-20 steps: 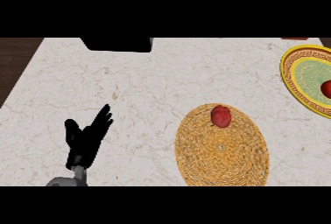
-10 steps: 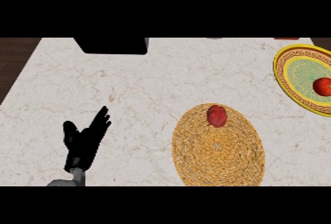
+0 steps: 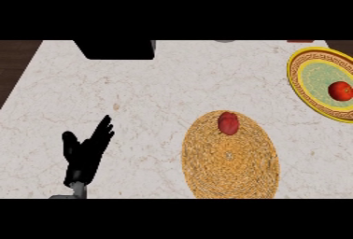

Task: Pick the tomato from the placemat and place it in the plate

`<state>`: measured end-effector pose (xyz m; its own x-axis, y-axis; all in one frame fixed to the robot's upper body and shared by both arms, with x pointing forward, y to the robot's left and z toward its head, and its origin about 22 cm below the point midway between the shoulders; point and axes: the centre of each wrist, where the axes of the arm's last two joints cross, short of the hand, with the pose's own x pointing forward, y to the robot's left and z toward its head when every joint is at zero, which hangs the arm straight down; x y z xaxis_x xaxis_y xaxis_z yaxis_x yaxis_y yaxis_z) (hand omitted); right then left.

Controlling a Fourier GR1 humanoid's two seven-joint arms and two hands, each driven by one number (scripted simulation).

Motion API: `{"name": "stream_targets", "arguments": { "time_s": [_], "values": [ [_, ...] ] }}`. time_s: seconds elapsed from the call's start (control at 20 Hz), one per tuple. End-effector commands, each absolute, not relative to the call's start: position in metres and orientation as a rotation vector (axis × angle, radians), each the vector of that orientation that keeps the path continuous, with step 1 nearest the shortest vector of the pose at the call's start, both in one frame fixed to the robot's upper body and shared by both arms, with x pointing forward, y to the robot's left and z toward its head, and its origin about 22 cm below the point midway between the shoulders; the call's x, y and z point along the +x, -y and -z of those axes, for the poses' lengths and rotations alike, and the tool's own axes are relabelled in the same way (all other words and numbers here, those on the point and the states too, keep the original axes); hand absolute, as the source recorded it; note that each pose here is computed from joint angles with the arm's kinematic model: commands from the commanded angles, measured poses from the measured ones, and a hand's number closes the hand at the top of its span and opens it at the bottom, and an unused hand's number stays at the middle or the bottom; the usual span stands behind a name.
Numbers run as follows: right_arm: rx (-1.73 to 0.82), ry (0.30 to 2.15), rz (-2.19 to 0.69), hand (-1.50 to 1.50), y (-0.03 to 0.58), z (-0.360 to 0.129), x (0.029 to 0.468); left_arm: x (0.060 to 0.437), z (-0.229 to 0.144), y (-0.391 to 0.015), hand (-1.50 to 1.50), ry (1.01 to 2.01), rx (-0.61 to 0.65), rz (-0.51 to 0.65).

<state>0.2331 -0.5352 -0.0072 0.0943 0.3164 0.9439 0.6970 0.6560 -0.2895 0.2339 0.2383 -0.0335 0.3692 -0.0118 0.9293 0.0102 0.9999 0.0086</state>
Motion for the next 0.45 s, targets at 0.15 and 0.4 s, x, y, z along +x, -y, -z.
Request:
{"name": "stream_targets", "arguments": {
  "time_s": [0.15,0.4],
  "values": [
    [-0.862,1.464,0.269,-1.5,0.529,0.036,0.2,0.219,0.056,-0.243,0.0,1.182,0.01,0.005],
    [-0.886,1.442,0.284,-1.5,0.507,0.039,0.219,0.244,0.046,-0.253,0.0,1.195,0.013,0.014]
  ]
}}
